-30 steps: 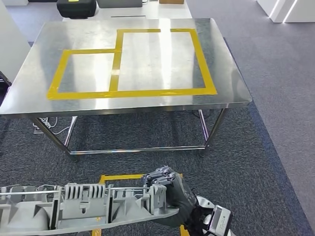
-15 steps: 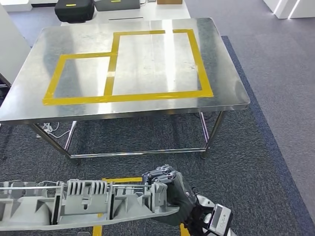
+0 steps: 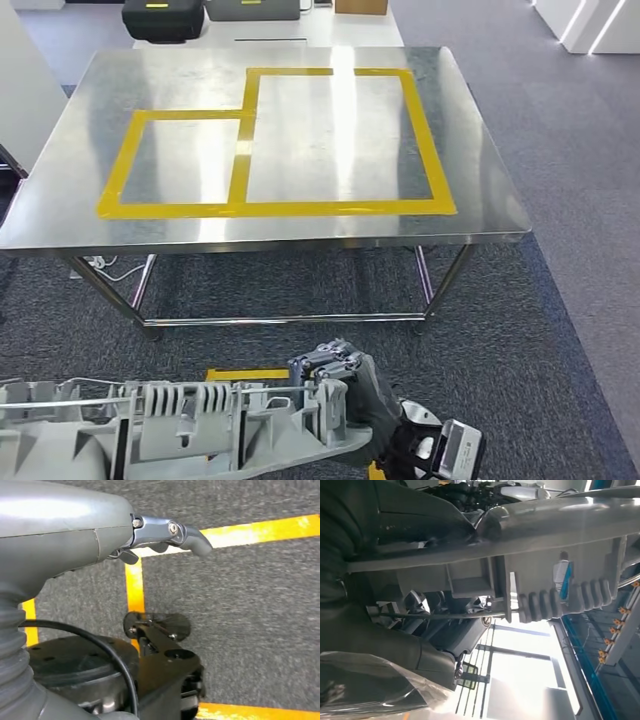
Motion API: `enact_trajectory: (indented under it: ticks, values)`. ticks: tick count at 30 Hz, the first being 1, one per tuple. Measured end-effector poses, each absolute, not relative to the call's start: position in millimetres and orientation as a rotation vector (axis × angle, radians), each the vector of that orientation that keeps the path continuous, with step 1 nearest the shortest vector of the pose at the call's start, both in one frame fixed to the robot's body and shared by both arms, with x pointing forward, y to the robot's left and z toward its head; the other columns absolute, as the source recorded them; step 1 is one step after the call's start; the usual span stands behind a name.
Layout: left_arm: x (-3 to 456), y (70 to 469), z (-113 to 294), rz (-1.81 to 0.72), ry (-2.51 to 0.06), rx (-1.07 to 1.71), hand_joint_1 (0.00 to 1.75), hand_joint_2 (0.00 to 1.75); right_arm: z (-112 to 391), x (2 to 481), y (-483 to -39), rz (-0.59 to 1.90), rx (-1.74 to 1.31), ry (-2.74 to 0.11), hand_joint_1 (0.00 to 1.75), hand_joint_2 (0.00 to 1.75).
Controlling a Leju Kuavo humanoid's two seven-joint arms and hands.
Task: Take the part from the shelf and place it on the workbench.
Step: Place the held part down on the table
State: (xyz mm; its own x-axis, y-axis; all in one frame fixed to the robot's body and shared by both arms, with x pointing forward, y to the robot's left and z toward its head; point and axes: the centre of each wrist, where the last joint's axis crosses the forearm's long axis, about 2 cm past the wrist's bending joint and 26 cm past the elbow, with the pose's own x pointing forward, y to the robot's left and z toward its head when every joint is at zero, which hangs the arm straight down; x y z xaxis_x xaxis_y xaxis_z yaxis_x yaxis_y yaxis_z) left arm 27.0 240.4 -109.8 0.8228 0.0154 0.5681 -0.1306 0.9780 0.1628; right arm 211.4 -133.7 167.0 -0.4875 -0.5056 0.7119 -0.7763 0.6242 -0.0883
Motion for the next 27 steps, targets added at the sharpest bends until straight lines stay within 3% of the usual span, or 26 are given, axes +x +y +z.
enact_trajectory:
  ticks: [6,13,27]
  values:
    - [30.9,234.1,-108.9,0.089,-0.629,0.165,0.0,1.75,169.0,208.9,-137.9,0.472,1.059,-2.174,1.75,1.75]
    - [143.6,181.5,-76.5,0.239,-0.667,0.128,0.0,1.75,201.5,226.8,-118.7,0.461,1.211,-2.159,1.75,1.75]
    - [162.6,181.9,-69.2,0.322,-0.753,0.06,0.0,1.75,204.7,229.3,-109.1,0.479,1.294,-2.168,1.75,1.75]
